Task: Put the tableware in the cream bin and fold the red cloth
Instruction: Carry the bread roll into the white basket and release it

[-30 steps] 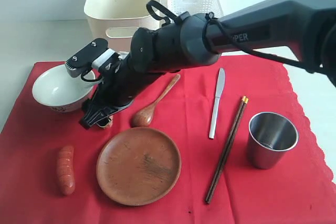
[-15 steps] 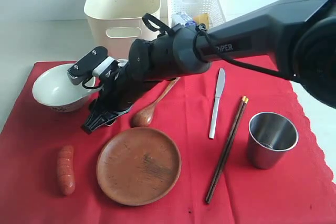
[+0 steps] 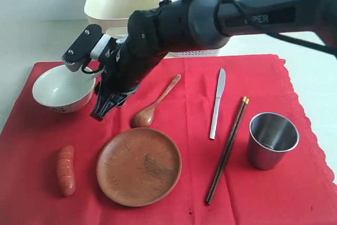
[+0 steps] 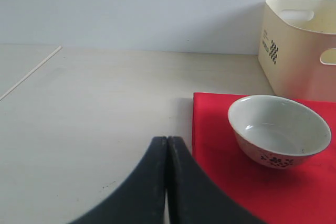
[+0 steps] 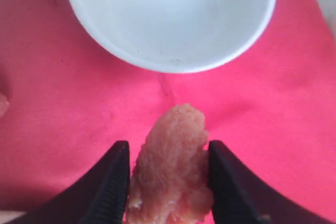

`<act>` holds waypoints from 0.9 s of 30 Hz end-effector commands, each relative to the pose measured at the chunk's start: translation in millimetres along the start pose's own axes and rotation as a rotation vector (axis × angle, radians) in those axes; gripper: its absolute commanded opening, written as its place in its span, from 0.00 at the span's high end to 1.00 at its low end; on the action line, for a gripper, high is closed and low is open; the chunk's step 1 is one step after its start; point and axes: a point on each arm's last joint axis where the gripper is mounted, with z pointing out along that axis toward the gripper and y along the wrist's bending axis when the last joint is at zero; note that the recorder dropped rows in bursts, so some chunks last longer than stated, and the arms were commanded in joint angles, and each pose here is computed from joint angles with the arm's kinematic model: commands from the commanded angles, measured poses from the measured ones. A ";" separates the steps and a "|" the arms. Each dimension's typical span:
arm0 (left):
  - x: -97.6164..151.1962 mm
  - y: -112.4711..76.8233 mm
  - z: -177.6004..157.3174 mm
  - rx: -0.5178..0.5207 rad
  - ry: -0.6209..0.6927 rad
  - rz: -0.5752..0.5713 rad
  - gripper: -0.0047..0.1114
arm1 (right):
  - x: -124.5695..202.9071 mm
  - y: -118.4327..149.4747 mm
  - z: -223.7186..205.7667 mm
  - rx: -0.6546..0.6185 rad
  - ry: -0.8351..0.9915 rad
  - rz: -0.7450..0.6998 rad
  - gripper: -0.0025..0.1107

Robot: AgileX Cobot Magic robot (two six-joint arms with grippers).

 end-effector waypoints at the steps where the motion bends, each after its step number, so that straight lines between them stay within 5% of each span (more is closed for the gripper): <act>1: -0.7 -0.4 -0.3 0.007 -0.013 -0.011 0.95 | -1.0 -21.0 -33.5 0.172 0.078 -0.004 0.98; 6: -0.7 -0.4 -0.3 0.007 -0.013 -0.011 0.95 | 14.4 -56.8 -56.9 0.390 0.202 0.049 0.98; 11: -0.7 -0.4 -0.3 0.007 -0.013 -0.011 0.95 | 34.8 -98.9 -66.9 0.455 0.207 0.155 0.98; 19: -0.7 -0.4 -0.3 0.007 -0.013 -0.011 0.95 | 52.1 -178.0 -85.3 0.553 -0.197 0.393 0.98; 27: -0.7 -0.4 -0.3 0.007 -0.013 -0.011 0.95 | 84.7 -220.7 -50.5 0.546 -0.431 0.425 0.97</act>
